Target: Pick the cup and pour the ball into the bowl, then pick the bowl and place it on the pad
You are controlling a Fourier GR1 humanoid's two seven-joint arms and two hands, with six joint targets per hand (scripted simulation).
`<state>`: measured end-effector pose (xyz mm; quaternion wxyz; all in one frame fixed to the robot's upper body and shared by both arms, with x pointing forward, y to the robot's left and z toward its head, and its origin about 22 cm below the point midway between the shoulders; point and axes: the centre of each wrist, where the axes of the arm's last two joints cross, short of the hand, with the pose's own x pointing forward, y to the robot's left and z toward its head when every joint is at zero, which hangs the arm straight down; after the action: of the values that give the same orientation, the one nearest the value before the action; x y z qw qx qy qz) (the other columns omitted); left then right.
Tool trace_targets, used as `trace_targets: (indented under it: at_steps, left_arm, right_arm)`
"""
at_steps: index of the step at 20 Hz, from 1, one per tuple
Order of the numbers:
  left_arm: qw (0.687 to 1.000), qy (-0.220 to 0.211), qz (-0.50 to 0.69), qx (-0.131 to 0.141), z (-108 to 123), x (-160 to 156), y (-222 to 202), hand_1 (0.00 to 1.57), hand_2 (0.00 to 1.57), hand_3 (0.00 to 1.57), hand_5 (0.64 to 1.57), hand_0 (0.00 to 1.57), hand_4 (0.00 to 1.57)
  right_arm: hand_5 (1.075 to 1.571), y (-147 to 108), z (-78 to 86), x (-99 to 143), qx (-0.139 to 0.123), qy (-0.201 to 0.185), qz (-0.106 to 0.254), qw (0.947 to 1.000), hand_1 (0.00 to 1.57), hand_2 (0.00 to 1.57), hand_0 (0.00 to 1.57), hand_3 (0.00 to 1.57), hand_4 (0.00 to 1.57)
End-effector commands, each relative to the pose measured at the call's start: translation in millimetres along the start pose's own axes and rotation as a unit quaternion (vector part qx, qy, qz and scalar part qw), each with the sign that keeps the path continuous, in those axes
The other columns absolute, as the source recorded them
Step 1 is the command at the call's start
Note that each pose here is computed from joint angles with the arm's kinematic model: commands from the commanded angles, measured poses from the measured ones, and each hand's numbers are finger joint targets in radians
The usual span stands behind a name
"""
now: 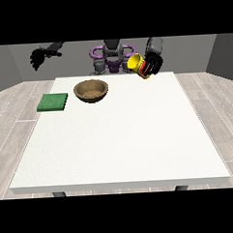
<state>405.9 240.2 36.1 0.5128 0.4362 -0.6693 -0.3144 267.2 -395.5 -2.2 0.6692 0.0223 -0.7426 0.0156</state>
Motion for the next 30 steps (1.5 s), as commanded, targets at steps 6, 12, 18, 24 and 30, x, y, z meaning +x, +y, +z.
trace_targets:
  at_steps: [6, 12, 18, 24, 30]
  left_arm:
    - [0.976, -0.078, -0.204, 0.0, -16.9, 88.3, -21.6, 1.55, 1.57, 1.57, 1.244, 1.55, 1.57]
    - [0.924, -0.173, -0.34, -0.034, -6.8, 153.8, -46.1, 1.48, 1.57, 1.57, 1.204, 1.48, 1.57]
    - [0.828, -0.244, -0.502, -0.059, 10.4, 157.4, -69.0, 1.53, 1.57, 1.57, 1.164, 1.53, 1.56]
    - [0.756, -0.294, -0.581, -0.065, 36.5, 168.7, -93.0, 1.46, 1.57, 1.57, 1.178, 1.46, 1.51]
    - [0.75, -0.299, -0.587, -0.058, 14.2, 180.3, -70.4, 1.45, 1.57, 1.57, 1.134, 1.45, 1.53]
  right_arm:
    - [1.571, -0.4, -4.2, -9.5, 0.003, 0.024, -0.007, 0.9997, 0.0, 0.0, 0.0, 0.0, 0.0]
    - [1.571, -10.3, -3.0, -11.3, 0.008, 0.015, -0.015, 0.9997, 0.0, 0.0, 0.0, 0.0, 0.0]
    - [1.57, -6.9, -0.6, -16.6, 0.023, 0.033, -0.02, 0.999, 0.0, 0.0, 0.0, 0.0, 0.0]
    - [1.571, -5.6, -3.0, -17.7, -0.001, 0.033, -0.012, 0.9994, 0.0, 0.0, 0.0, 0.0, 0.0]
    - [1.569, -1.5, -16.2, -6.2, 0.015, 0.043, -0.012, 0.9989, 0.0, 0.0, 0.0, 0.0, 0.0]
